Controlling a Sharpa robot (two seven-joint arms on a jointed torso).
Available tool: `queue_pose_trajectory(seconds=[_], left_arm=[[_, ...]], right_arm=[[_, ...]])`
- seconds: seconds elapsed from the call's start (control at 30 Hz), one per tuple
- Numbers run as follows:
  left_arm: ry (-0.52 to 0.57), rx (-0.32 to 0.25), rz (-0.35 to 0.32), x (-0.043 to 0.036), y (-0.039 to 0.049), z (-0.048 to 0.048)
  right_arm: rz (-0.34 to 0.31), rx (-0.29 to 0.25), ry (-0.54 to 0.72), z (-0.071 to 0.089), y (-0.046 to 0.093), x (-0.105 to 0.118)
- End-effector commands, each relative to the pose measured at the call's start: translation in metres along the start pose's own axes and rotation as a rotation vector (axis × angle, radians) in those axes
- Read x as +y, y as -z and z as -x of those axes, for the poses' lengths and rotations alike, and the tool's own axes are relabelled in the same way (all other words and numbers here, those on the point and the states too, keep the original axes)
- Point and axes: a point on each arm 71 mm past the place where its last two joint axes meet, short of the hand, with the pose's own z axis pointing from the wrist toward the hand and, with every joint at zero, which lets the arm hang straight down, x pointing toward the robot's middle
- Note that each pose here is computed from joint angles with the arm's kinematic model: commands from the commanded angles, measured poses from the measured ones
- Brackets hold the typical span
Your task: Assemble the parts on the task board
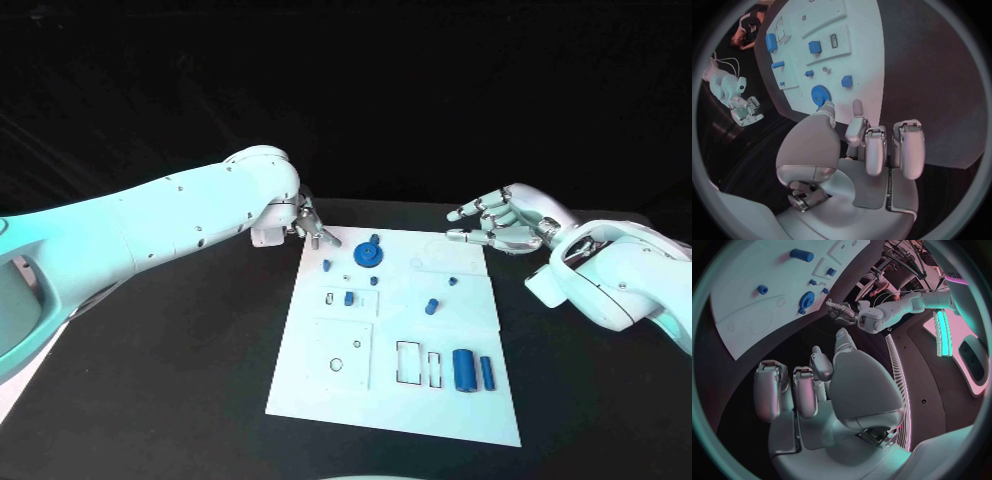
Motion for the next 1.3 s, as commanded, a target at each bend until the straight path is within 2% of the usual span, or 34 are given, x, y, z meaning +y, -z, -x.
queue_pose_trajectory(seconds=[0.03, 0.37, 1.3], left_arm=[[-0.041, 0.039, 0.003, -0.0015, -0.0026, -0.0058], [-0.061, 0.079, 0.004, -0.0017, -0.0080, -0.0171], [-0.052, 0.093, -0.012, -0.0051, -0.0096, -0.0220]], right_arm=[[0.008, 0.015, 0.007, -0.002, 0.000, 0.001], [0.008, 0.016, 0.007, -0.002, -0.001, 0.001], [0.006, 0.019, 0.007, -0.003, -0.002, 0.000]])
